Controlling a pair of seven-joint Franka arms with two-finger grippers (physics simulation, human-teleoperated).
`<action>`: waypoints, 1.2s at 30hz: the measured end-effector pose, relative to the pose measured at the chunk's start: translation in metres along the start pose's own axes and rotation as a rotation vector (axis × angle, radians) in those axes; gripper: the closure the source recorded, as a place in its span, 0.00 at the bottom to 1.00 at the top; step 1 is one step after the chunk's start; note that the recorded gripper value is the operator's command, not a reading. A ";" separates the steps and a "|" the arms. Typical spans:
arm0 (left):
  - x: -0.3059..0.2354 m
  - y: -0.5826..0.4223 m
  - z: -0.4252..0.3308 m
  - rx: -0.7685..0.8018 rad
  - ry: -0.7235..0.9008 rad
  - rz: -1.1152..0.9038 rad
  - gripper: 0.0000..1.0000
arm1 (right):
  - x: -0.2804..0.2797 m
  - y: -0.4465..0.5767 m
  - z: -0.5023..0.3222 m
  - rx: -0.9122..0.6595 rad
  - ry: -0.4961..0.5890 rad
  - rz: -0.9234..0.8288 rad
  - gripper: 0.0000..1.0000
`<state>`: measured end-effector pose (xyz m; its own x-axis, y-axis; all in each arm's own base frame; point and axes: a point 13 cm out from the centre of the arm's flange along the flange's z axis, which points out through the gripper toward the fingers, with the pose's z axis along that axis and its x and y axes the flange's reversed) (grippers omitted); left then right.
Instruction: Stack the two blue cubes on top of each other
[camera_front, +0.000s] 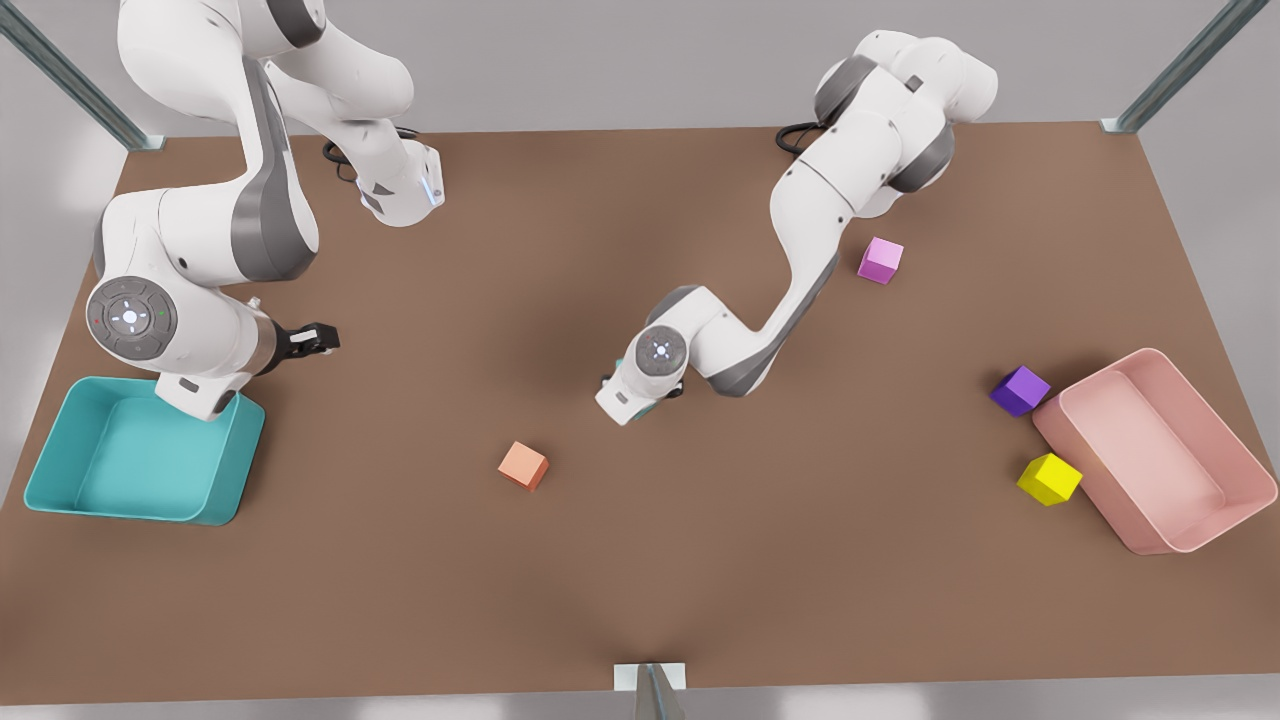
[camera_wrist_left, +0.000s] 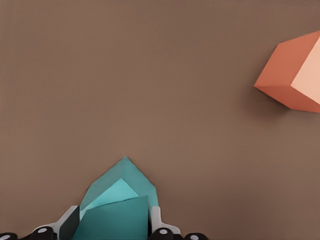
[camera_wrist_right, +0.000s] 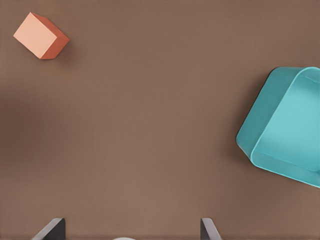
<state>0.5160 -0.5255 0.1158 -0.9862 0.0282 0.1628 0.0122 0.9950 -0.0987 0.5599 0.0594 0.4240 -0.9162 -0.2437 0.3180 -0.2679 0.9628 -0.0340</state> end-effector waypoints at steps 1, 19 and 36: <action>0.000 0.000 0.003 0.000 0.000 -0.012 0.00 | 0.000 0.000 0.000 0.000 0.000 -0.001 0.00; -0.013 -0.001 0.010 0.028 -0.026 -0.134 0.00 | -0.002 0.001 0.003 0.000 0.005 -0.009 0.00; -0.147 0.258 -0.230 0.016 -0.117 -0.433 0.00 | -0.002 0.001 0.003 0.000 0.005 -0.011 0.00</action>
<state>0.7025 -0.2510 0.2927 -0.9118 -0.4028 0.0800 -0.4078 0.9110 -0.0608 0.5604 0.0609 0.4209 -0.9117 -0.2534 0.3232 -0.2776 0.9602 -0.0302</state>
